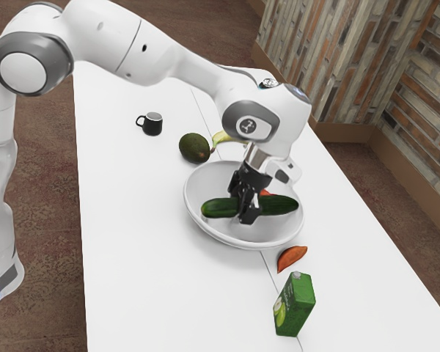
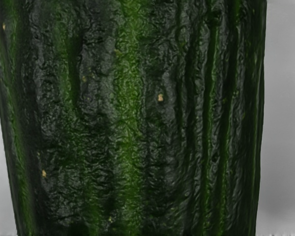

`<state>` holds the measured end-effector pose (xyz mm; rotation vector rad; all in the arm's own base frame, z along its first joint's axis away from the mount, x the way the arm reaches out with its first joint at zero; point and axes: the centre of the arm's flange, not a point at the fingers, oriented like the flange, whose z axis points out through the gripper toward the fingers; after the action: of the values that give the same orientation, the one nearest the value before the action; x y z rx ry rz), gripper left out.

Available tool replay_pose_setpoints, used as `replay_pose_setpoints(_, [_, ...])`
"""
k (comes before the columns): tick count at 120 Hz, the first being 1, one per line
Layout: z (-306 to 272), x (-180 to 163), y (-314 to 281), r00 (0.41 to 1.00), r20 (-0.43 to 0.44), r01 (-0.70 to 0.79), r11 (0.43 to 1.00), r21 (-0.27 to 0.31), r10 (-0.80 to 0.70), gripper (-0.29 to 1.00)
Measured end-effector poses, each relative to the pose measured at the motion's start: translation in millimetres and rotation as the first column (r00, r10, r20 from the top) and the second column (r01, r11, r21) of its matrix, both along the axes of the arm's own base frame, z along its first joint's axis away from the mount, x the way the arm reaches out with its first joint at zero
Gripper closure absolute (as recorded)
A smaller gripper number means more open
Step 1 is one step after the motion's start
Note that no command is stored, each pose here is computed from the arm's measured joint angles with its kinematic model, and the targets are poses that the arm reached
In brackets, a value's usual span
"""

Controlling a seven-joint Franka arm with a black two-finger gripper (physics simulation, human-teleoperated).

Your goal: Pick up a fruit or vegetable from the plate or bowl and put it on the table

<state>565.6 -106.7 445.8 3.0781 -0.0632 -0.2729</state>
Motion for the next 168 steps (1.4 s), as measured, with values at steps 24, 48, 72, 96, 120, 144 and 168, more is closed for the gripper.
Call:
replay_pose_setpoints(24, [24,-1,-5,0.999,0.048,0.017,1.000,0.008,-0.018,0.54])
replay_pose_setpoints(48, [87,-10,-19,0.982,0.173,0.069,0.996,0.060,-0.079,0.55])
replay_pose_setpoints(72, [205,2,-77,0.895,0.396,0.165,0.977,0.134,-0.205,0.56])
replay_pose_setpoints(96, [192,-77,-331,0.700,0.432,0.570,0.809,0.142,-0.569,0.59])
replay_pose_setpoints(120, [159,-73,-349,0.714,0.410,0.560,0.814,0.151,-0.568,0.59])
replay_pose_setpoints(144, [114,-63,-365,0.748,0.368,0.551,0.826,0.120,-0.553,0.60])
replay_pose_setpoints(168, [57,-62,-378,0.777,0.307,0.547,0.831,0.103,-0.550,0.60])
